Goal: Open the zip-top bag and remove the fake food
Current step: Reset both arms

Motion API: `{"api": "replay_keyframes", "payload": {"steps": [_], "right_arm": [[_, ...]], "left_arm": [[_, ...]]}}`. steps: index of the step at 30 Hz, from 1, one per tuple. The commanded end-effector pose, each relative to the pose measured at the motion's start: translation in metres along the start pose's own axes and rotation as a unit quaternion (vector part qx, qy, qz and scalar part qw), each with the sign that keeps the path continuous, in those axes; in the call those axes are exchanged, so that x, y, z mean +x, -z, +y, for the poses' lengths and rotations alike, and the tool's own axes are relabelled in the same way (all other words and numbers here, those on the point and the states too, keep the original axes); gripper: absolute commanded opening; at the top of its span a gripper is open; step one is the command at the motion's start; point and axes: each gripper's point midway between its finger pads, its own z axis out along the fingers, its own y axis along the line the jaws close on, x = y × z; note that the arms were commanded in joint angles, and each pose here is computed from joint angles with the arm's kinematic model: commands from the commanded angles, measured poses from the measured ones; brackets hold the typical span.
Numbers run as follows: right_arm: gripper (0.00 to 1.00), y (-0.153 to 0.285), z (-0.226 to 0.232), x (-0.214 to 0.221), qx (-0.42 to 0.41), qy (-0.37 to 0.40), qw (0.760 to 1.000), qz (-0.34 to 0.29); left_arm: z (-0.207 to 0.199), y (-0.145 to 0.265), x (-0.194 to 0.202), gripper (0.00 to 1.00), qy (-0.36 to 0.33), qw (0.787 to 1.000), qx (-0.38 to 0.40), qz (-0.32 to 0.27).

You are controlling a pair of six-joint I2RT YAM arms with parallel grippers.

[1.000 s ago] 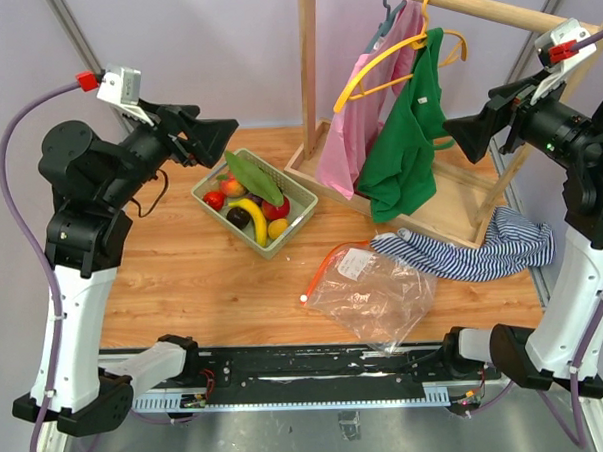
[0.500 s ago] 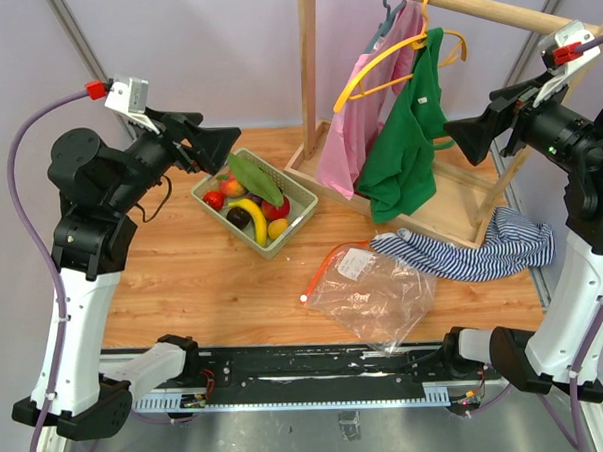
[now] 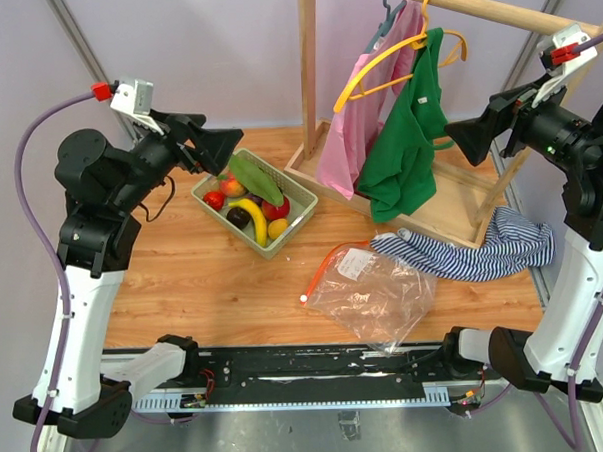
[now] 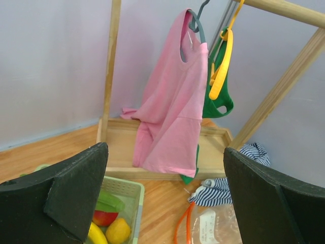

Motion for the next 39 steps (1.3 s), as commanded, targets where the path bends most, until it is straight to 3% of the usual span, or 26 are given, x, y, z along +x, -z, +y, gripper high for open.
{"api": "replay_keyframes", "payload": {"steps": [1,23,39], "right_arm": [[0.98,0.006,0.001,-0.001,0.004,0.004,1.000,-0.003],[0.98,-0.002,-0.012,0.028,-0.033,0.053,0.998,0.022],[0.98,0.005,-0.025,0.025,-0.021,0.038,0.999,0.014]], "left_arm": [[-0.003,0.001,-0.007,0.99,-0.011,1.000,0.009,-0.014],[-0.002,0.001,-0.003,0.99,-0.006,1.000,0.008,-0.012],[0.009,-0.002,0.005,0.99,-0.006,1.000,-0.014,-0.003]]}}
